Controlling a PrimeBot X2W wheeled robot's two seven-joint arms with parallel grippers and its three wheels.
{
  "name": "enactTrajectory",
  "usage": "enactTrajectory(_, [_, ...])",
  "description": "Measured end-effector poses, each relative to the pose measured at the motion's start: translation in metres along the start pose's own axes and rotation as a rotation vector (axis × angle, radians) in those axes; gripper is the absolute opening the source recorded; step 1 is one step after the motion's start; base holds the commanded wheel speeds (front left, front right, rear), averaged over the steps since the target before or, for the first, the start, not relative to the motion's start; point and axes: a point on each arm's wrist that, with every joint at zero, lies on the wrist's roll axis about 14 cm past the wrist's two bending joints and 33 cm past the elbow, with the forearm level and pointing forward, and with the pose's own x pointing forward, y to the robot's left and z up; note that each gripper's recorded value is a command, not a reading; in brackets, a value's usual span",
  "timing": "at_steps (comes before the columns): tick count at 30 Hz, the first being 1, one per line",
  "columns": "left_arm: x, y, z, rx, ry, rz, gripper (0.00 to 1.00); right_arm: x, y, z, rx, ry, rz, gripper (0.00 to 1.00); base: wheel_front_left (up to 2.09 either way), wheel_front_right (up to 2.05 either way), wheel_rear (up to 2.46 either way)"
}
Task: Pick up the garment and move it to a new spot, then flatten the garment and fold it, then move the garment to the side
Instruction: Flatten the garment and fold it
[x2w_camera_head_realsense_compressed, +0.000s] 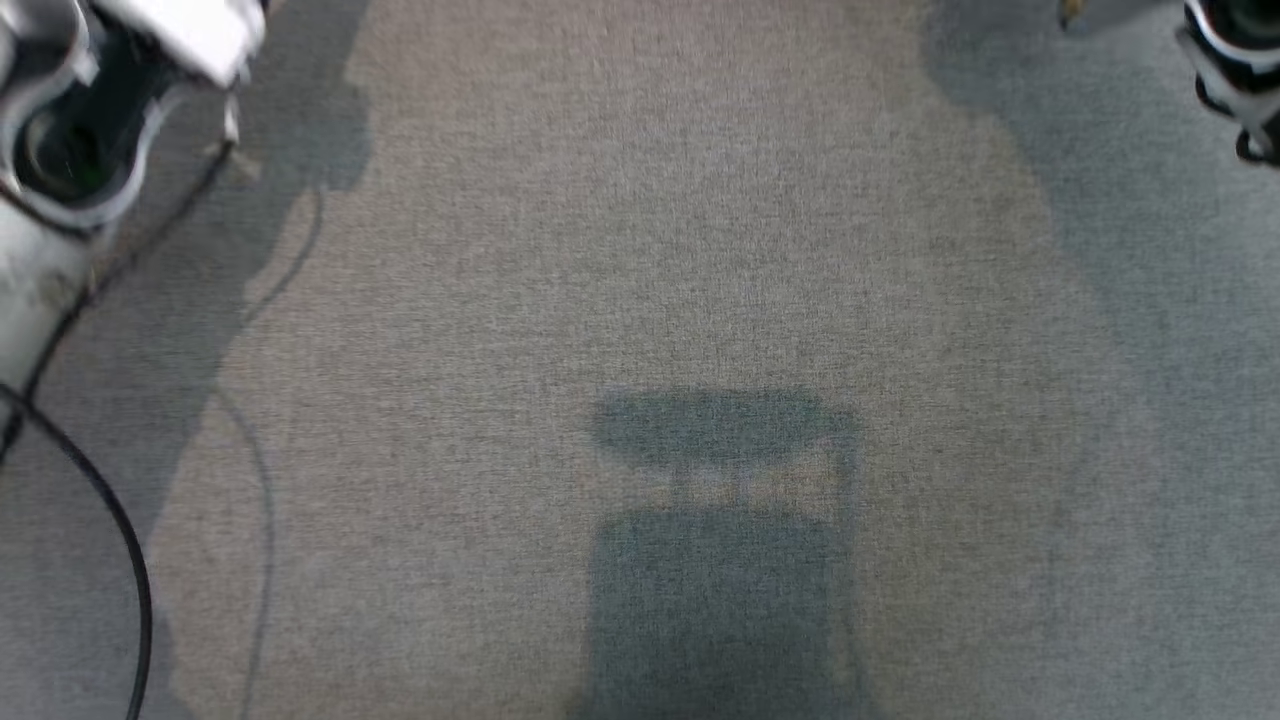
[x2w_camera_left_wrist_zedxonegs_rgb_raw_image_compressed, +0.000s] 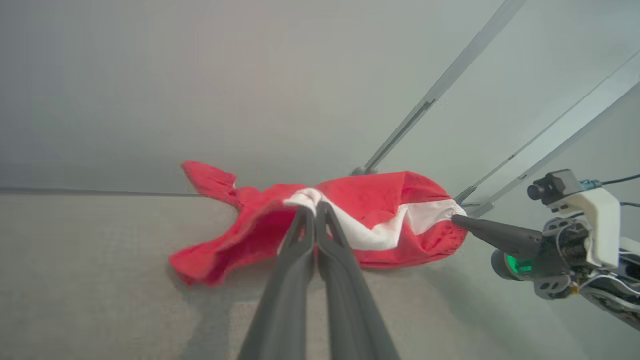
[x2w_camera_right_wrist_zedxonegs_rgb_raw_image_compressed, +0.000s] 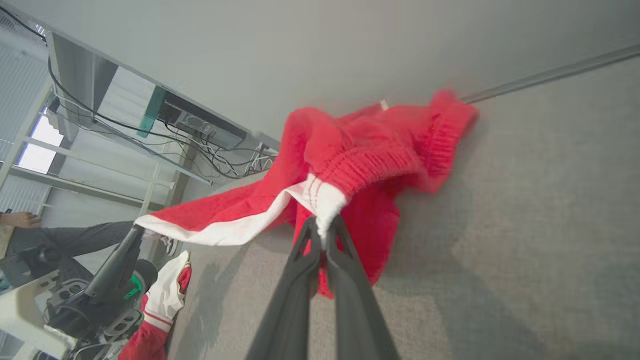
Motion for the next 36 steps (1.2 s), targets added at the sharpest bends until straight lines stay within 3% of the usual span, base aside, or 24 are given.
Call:
enactTrajectory(5, [-0.023, 0.032, -0.083, -0.096, 0.087, 0.062, 0.0, -0.022, -0.049, -0.071, 0.111, 0.189, -0.047, 0.0, 0.0, 0.0, 0.0])
enactTrajectory(8, [-0.038, 0.025, -0.087, -0.101, 0.065, 0.056, 0.0, -0.045, -0.054, -0.074, 0.115, 0.199, -0.054, 0.0, 0.0, 0.0, 0.0])
enactTrajectory(15, [-0.08, 0.005, -0.094, -0.113, 0.06, 0.073, 0.0, -0.074, -0.022, -0.085, 0.145, 0.161, 0.013, 0.0, 0.0, 0.0, 0.0])
enactTrajectory(36, [-0.191, -0.054, -0.116, -0.136, -0.031, 0.174, 0.0, -0.152, 0.046, -0.146, 0.192, 0.134, 0.06, 0.0, 0.0, 0.0, 0.0])
